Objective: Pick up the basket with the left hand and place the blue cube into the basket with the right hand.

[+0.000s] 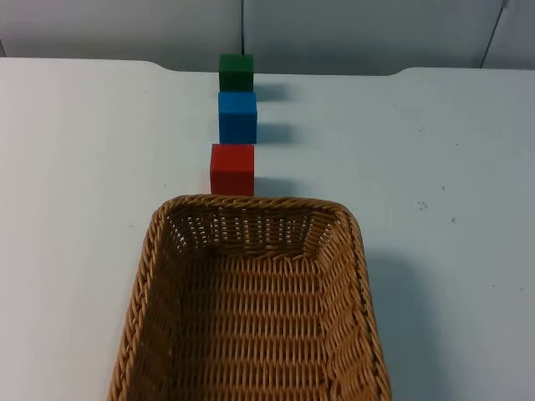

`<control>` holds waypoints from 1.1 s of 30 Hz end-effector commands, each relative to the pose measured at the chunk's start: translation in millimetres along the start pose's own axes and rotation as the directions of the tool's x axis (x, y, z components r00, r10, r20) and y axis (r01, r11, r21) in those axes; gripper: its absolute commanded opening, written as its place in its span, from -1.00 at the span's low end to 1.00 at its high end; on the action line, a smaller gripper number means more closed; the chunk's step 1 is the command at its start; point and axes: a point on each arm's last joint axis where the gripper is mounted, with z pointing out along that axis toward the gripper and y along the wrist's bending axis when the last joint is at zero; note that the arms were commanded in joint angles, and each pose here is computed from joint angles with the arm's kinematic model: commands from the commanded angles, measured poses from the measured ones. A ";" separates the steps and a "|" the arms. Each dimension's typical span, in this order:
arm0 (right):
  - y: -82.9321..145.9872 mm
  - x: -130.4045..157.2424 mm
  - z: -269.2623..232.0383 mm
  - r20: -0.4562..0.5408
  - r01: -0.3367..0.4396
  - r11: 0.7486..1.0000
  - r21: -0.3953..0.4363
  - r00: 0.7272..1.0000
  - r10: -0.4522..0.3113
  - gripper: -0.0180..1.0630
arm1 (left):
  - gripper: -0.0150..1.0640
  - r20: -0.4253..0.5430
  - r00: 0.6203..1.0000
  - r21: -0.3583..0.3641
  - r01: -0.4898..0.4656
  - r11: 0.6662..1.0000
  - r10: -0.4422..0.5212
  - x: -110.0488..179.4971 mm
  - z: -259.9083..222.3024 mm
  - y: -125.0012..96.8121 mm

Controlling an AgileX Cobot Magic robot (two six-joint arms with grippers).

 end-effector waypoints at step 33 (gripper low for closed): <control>-0.5 0.7 0.8 0.002 -0.001 1.000 0.014 1.000 0.001 0.96 | 0.68 -0.339 0.936 0.391 0.054 0.919 0.089 -98.6 147.7 -32.0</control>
